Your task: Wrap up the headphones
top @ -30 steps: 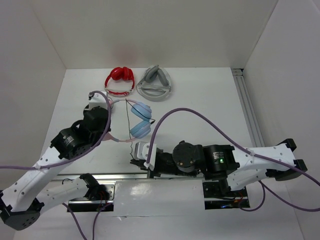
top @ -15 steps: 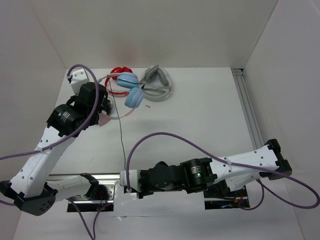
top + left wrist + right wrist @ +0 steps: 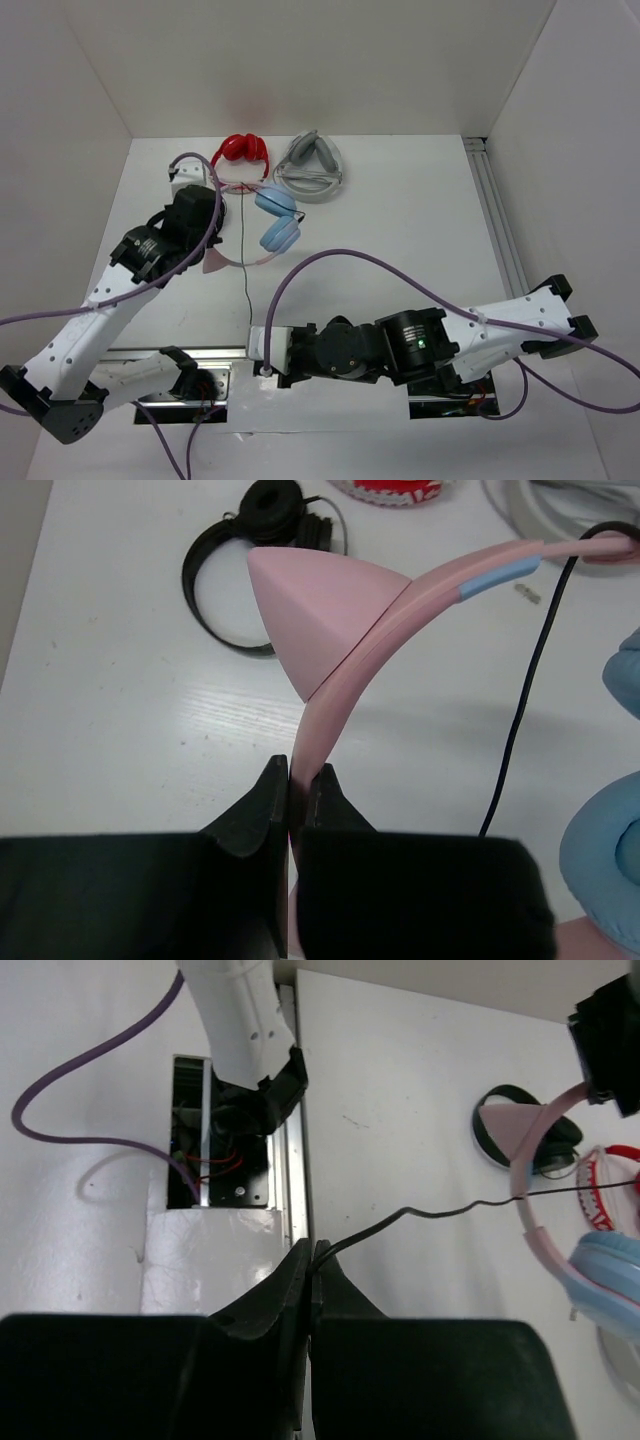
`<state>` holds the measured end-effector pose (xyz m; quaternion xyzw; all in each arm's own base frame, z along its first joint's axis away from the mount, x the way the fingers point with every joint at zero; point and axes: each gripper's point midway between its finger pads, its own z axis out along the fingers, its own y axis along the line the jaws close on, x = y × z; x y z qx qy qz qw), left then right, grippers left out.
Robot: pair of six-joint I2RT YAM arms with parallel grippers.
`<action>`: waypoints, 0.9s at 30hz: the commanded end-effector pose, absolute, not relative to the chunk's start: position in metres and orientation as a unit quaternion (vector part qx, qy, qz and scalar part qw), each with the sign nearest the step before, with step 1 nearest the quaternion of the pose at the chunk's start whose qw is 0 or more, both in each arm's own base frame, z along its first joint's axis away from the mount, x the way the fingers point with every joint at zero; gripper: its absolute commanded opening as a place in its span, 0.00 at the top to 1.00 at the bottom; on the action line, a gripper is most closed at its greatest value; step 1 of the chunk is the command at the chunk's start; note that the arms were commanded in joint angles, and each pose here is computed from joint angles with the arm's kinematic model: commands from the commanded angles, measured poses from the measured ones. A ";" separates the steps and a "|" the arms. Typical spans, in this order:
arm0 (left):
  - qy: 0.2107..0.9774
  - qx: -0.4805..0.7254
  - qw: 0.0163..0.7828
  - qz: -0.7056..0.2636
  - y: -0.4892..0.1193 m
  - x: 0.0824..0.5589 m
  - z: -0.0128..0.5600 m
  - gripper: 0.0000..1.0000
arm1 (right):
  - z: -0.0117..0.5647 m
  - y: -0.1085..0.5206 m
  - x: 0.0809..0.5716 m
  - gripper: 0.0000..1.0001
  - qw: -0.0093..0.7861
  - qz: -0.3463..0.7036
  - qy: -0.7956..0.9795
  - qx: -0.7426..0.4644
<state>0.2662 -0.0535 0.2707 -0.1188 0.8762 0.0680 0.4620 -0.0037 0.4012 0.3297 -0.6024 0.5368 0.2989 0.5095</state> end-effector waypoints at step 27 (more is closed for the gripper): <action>0.841 0.330 0.417 -0.098 -0.228 0.163 0.256 1.00 | 0.424 0.255 0.119 1.00 0.659 -0.049 0.603 -0.447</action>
